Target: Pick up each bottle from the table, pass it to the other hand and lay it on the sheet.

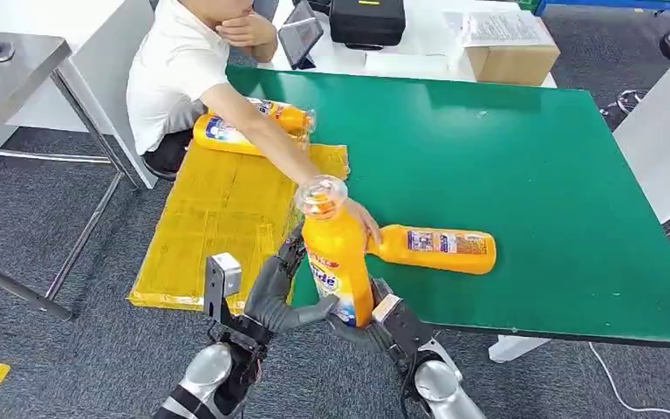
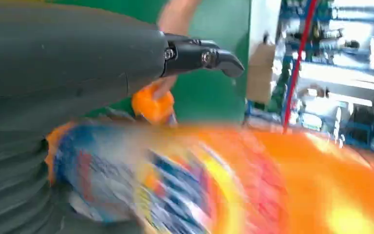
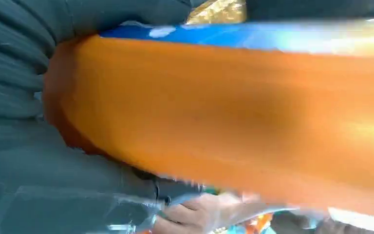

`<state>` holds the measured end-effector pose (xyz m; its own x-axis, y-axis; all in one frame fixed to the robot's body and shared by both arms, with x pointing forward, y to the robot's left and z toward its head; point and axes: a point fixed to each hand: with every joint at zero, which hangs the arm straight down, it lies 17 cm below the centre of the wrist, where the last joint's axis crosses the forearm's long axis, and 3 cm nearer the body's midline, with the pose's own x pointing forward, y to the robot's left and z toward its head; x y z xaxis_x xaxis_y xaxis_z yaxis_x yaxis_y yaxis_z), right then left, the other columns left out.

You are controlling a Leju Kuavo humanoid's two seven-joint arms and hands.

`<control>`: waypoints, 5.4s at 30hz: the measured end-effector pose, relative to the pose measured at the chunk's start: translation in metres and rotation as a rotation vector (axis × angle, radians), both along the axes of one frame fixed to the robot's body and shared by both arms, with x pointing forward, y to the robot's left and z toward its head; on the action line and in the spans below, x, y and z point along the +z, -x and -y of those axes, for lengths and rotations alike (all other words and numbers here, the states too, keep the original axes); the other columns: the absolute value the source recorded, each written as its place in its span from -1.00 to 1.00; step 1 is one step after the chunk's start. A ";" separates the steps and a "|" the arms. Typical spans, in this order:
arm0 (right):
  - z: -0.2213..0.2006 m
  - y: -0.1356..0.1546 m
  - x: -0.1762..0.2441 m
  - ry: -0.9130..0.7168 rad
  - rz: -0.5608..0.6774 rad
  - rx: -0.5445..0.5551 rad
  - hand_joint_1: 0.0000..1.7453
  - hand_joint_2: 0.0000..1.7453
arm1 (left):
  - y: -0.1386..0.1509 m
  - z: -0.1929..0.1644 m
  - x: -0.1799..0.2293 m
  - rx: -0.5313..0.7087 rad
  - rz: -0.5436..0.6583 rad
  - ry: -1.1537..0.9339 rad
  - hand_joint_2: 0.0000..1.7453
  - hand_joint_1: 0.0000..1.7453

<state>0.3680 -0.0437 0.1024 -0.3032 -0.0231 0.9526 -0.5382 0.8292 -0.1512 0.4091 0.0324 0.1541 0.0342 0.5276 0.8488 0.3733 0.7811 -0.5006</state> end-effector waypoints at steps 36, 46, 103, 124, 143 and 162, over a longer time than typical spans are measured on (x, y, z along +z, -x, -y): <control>0.024 -0.027 -0.052 0.371 0.084 -0.200 1.00 1.00 | -0.001 0.008 -0.018 -0.080 -0.044 -0.077 1.00 -1.00; 0.004 -0.019 -0.052 0.355 0.097 -0.136 1.00 1.00 | -0.010 0.011 -0.014 -0.094 -0.054 -0.039 1.00 -1.00; 0.010 0.007 0.044 0.207 0.465 -0.510 -1.00 -1.00 | -0.041 -0.088 0.009 0.355 -0.027 0.005 1.00 1.00; 0.217 0.067 0.254 0.166 0.945 -1.271 -1.00 -1.00 | -0.097 -0.109 -0.005 0.466 0.417 -1.279 1.00 1.00; 0.174 0.043 0.226 0.113 0.851 -1.128 -1.00 -1.00 | -0.126 -0.076 -0.060 0.029 0.201 -1.093 1.00 -1.00; 0.160 0.026 0.185 0.175 0.769 -1.058 -1.00 -1.00 | -0.103 -0.057 -0.096 -0.064 0.099 -0.965 1.00 -1.00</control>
